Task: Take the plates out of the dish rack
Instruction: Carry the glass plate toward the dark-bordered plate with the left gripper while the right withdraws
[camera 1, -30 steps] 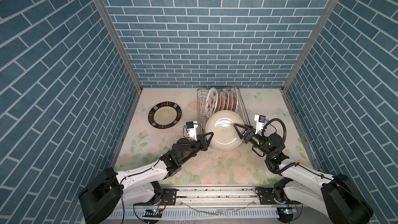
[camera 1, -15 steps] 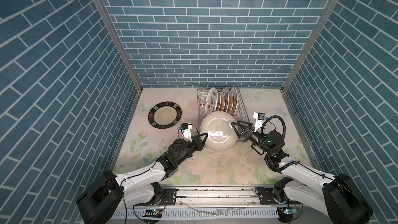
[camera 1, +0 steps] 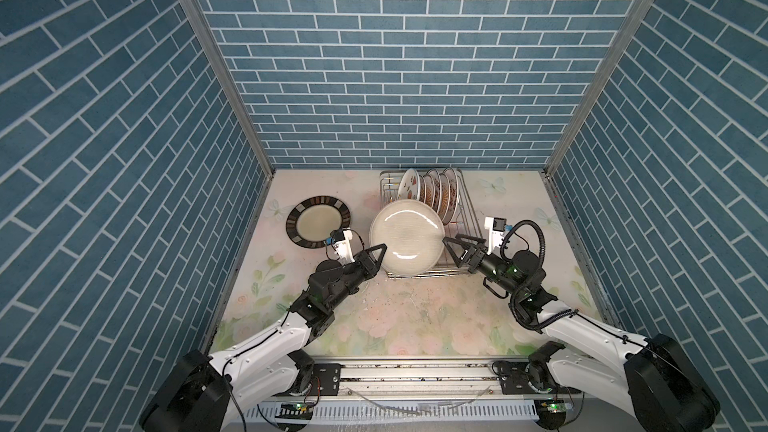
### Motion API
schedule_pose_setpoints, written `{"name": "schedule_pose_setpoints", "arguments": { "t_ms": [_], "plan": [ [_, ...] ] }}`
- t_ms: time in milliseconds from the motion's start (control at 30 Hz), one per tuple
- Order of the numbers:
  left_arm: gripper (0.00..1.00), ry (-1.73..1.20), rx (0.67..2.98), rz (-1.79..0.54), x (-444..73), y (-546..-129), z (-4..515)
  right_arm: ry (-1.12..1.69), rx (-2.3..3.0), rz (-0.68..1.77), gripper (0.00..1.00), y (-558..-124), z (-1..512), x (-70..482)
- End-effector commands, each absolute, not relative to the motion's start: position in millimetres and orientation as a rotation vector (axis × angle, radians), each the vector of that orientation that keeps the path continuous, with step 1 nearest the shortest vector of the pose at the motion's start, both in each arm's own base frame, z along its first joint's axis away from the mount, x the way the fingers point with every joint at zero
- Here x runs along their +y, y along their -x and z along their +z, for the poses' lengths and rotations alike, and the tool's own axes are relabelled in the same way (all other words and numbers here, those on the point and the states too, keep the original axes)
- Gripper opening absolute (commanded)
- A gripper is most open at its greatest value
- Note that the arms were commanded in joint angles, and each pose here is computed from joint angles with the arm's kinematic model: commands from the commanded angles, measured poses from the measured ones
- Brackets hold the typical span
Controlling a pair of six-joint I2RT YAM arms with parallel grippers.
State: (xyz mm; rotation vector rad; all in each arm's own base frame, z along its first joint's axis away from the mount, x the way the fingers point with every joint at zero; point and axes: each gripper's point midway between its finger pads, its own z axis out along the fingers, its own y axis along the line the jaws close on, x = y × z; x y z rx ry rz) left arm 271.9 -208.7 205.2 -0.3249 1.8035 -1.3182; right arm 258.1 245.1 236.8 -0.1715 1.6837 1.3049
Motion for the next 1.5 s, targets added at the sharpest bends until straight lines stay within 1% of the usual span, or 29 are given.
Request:
{"name": "schedule_pose_setpoints", "arguments": {
  "t_ms": [0,167,267,367,600,767,933,1100,1200,1467],
  "plan": [
    [0.0,0.3,1.59,-1.427,-197,-275,266,0.278,1.625,1.25,0.99,-256,259,260],
    [0.0,0.367,1.57,-1.408,-177,-279,274,0.372,1.633,1.175,0.99,-248,257,274],
    [0.0,0.41,1.571,-1.367,-163,-285,273,0.426,1.64,1.171,0.99,-243,256,284],
    [0.0,0.467,1.54,-1.376,-146,-292,273,0.465,1.635,1.171,0.99,-239,254,291],
    [0.0,0.553,1.517,-1.328,-116,-304,274,0.526,1.656,1.163,0.99,-238,252,311],
    [0.0,0.645,1.504,-1.308,-93,-315,265,0.522,1.656,1.091,0.99,-246,256,327],
    [0.0,0.716,1.506,-1.267,-75,-324,257,0.473,1.751,0.97,0.99,-269,250,341],
    [0.0,0.793,1.49,-1.25,-55,-334,248,0.536,1.783,0.856,0.99,-281,243,365],
    [0.0,0.802,1.483,-1.264,-48,-342,255,0.583,1.798,0.836,0.99,-285,240,384],
    [0.0,0.921,1.491,-1.171,-19,-355,234,0.656,1.787,0.778,0.99,-295,238,429]
  ]
}}
